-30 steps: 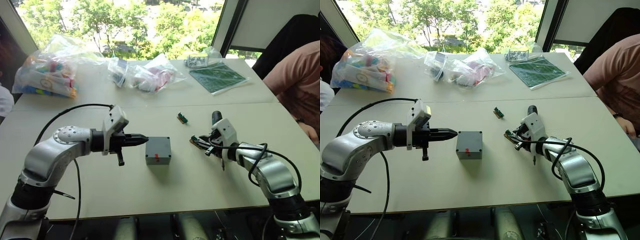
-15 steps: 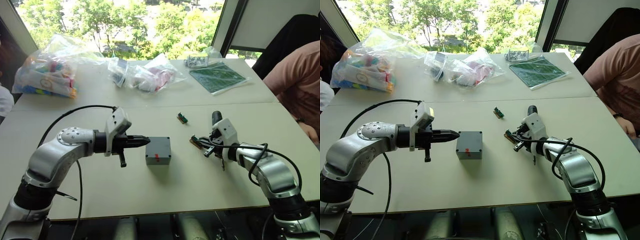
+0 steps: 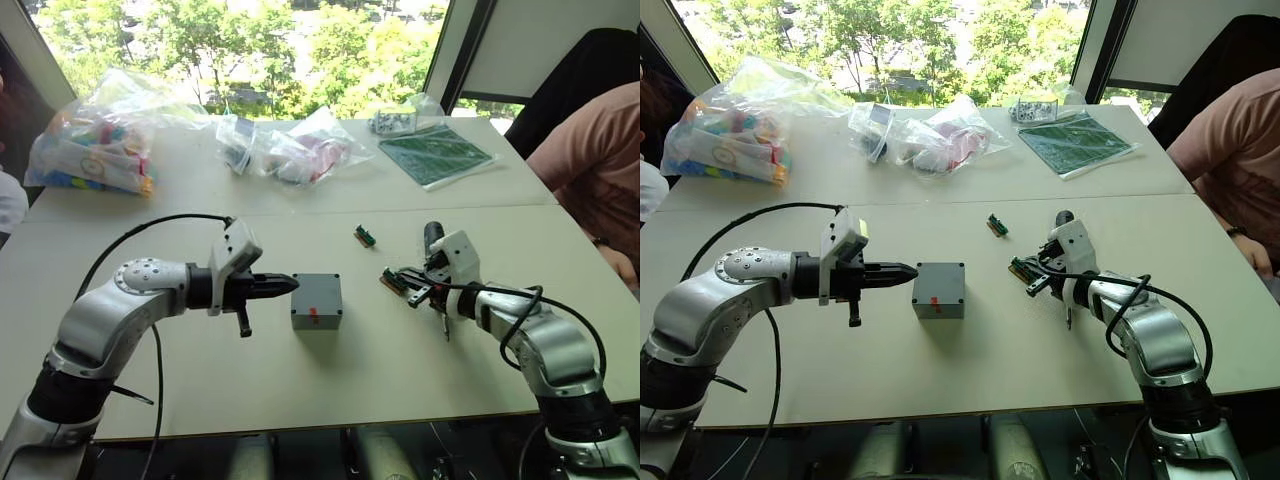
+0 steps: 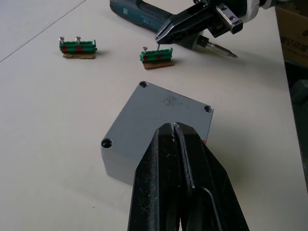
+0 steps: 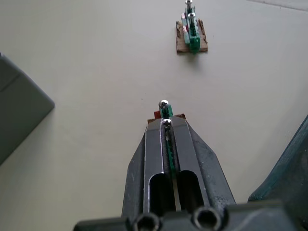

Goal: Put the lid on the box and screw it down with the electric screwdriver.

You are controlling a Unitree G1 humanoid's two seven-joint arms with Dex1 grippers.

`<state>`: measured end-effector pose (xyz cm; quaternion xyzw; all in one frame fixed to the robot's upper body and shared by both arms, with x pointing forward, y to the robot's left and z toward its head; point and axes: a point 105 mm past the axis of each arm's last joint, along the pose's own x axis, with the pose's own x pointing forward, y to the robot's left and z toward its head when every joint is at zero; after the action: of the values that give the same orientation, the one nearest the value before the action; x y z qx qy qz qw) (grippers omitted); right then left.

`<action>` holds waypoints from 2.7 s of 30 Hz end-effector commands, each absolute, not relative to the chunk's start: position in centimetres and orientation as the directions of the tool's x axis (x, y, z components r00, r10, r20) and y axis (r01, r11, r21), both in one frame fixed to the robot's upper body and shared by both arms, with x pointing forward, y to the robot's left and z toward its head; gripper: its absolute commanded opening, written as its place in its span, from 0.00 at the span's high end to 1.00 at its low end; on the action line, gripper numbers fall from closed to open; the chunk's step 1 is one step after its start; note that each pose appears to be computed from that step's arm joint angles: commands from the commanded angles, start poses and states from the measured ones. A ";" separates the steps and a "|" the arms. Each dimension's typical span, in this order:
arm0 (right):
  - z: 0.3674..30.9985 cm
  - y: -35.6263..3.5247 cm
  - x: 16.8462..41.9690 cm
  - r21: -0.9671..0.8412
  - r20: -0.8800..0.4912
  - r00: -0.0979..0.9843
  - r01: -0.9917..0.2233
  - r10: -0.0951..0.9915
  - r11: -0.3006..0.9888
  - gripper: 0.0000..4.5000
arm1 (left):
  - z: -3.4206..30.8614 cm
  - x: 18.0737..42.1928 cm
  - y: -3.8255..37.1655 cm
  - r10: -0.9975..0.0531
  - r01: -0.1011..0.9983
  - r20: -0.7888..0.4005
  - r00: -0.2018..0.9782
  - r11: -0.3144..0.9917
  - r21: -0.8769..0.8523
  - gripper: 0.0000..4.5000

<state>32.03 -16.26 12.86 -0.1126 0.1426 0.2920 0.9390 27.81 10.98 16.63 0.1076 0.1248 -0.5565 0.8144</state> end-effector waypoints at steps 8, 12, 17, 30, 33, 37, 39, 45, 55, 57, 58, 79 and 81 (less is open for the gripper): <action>18.5 -12.1 30.0 -0.117 -0.102 0.694 -0.720 0.713 0.684 0.99 | 17.7 28.2 13.3 -0.866 0.913 -0.305 0.397 0.408 0.029 1.00; 16.9 -8.5 30.1 -0.122 -0.137 0.601 -0.799 0.788 0.588 0.99 | 16.6 27.1 14.8 -0.844 0.913 -0.372 0.387 0.406 0.027 1.00; 16.0 -6.6 30.2 -0.116 -0.144 0.557 -0.830 0.818 0.545 0.99 | 16.5 26.9 15.0 -0.834 0.903 -0.370 0.409 0.428 0.032 1.00; 15.0 -6.9 30.5 -0.122 -0.177 0.554 -0.833 0.814 0.540 0.99 | 16.3 26.4 14.6 -0.831 0.895 -0.359 0.424 0.445 0.027 1.00; 14.9 -7.0 30.5 -0.122 -0.181 0.557 -0.831 0.811 0.543 0.99 | 16.3 26.4 14.4 -0.834 0.898 -0.357 0.420 0.440 0.027 1.00; 14.6 -6.9 30.6 -0.123 -0.184 0.562 -0.827 0.807 0.548 0.99 | 16.4 26.4 14.0 -0.840 0.902 -0.354 0.412 0.431 0.028 1.00; 14.5 -6.9 30.7 -0.125 -0.186 0.565 -0.825 0.804 0.551 0.99 | 16.4 26.4 13.9 -0.842 0.904 -0.353 0.409 0.427 0.029 1.00; 14.0 -6.8 30.5 -0.121 -0.206 0.554 -0.832 0.807 0.541 0.99 | 16.5 26.5 13.8 -0.843 0.906 -0.353 0.406 0.423 0.030 1.00; 14.3 -6.4 30.9 -0.134 -0.204 0.552 -0.834 0.808 0.536 0.81 | 16.6 26.6 13.5 -0.847 0.908 -0.348 0.402 0.419 0.028 1.00; 14.5 -6.4 31.0 -0.136 -0.199 0.555 -0.832 0.808 0.538 0.64 | 16.6 26.7 13.4 -0.848 0.908 -0.346 0.402 0.419 0.028 1.00; 14.6 -6.4 31.0 -0.138 -0.197 0.557 -0.831 0.807 0.540 0.55 | 16.6 26.7 13.4 -0.849 0.908 -0.343 0.401 0.418 0.027 1.00; 20.8 -21.9 33.2 0.091 -0.642 0.673 -0.408 0.366 0.909 0.01 | 20.9 26.0 9.5 -0.933 0.969 -0.310 0.181 0.116 0.216 1.00; 19.9 -21.9 33.3 0.116 -0.684 0.632 -0.397 0.363 0.910 0.01 | 20.7 25.6 9.4 -0.929 0.966 -0.326 0.172 0.095 0.239 1.00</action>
<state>33.31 -22.00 19.38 -0.0263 0.3684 0.2055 0.9063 26.19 9.64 20.10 0.1738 0.0650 -0.6361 0.7490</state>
